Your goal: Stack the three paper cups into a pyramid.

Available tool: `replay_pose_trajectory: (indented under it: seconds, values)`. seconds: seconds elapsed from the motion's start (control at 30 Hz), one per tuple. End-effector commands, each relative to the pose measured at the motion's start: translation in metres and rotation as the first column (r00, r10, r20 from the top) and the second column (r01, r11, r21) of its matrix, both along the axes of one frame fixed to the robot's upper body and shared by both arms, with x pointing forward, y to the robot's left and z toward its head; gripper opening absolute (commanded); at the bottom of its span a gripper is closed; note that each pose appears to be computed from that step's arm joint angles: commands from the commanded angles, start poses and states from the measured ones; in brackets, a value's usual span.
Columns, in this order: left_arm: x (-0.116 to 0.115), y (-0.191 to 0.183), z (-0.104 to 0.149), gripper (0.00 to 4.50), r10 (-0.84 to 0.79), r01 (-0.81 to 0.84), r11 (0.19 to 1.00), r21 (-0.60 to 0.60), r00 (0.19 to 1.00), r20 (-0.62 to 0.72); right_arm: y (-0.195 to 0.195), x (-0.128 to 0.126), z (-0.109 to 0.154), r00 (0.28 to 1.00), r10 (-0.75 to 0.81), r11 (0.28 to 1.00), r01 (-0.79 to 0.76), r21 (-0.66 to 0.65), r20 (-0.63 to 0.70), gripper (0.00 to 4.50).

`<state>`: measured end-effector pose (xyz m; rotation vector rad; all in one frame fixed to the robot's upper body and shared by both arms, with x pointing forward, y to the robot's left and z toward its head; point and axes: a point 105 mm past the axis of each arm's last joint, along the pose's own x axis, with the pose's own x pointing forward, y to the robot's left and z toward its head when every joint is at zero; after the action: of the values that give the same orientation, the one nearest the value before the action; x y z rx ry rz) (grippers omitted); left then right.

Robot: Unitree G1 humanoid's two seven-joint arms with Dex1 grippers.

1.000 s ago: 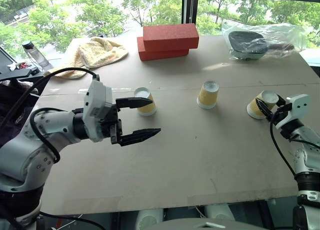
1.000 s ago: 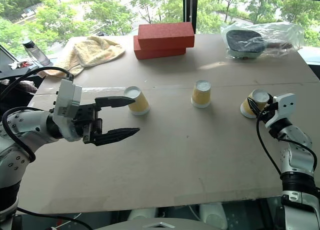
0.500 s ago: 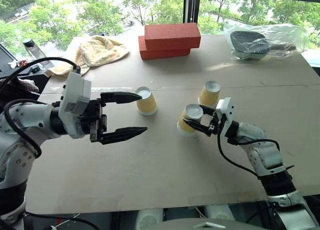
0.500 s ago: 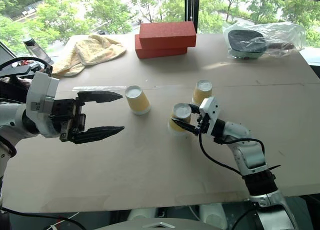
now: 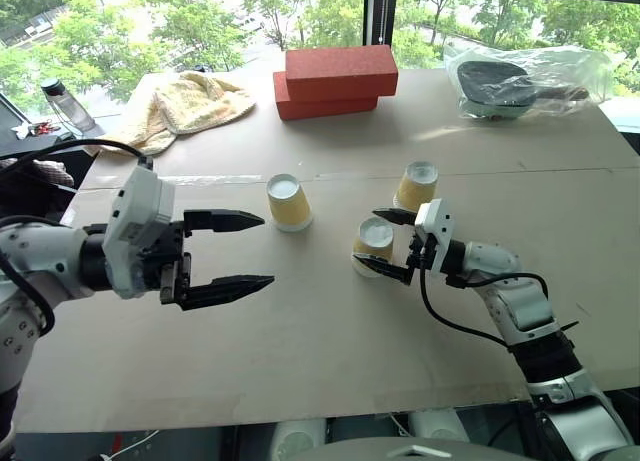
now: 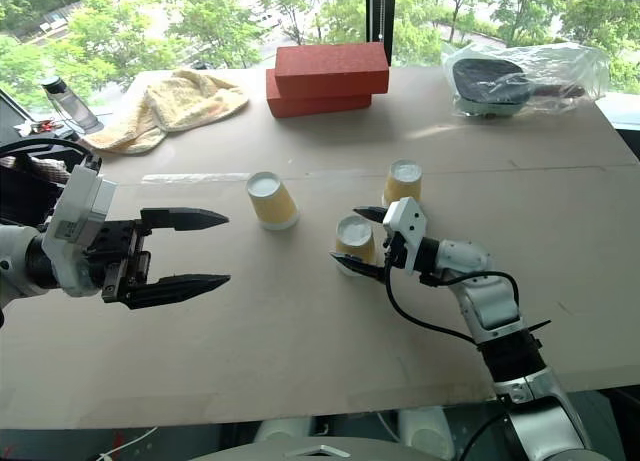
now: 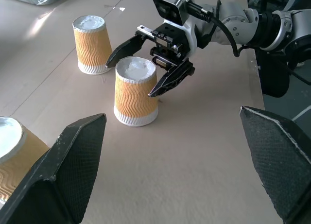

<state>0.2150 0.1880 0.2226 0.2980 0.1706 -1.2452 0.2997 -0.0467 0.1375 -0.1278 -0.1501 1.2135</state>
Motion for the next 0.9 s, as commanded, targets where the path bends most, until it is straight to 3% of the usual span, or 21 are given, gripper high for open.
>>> replay_pose_trajectory:
  seconds: [0.03, 0.23, 0.3, 0.43, 0.63, 0.9]
  values:
    - [-0.002, 0.002, 0.012, 4.50, -0.008, 0.008, 1.000, 0.006, 0.999, 0.050, -0.014, -0.006, 0.030, 0.995, -0.007, 0.998, 0.001, 0.067, 0.101, 4.38]
    - [-0.004, 0.000, 0.017, 4.50, -0.020, 0.022, 1.000, -0.023, 0.998, 0.053, -0.050, 0.009, 0.068, 0.973, -0.184, 0.965, 0.152, 0.212, 0.141, 4.38]
    - [0.000, 0.000, 0.019, 4.50, -0.012, 0.014, 0.999, -0.036, 0.998, 0.057, -0.068, 0.036, 0.064, 0.930, -0.337, 0.933, 0.309, 0.185, 0.146, 4.38]
    - [0.006, 0.000, 0.019, 4.50, 0.002, 0.001, 0.999, -0.038, 0.998, 0.060, -0.079, 0.062, 0.047, 0.881, -0.456, 0.887, 0.440, 0.138, 0.124, 4.38]
    - [0.008, 0.002, 0.021, 4.50, 0.014, -0.012, 0.998, -0.056, 0.999, 0.042, -0.078, 0.085, 0.033, 0.867, -0.493, 0.868, 0.483, 0.119, 0.077, 4.38]
    - [0.013, 0.005, 0.022, 4.50, 0.077, -0.075, 0.992, -0.105, 0.997, 0.018, -0.070, 0.096, 0.028, 0.872, -0.489, 0.865, 0.481, 0.142, 0.020, 4.38]
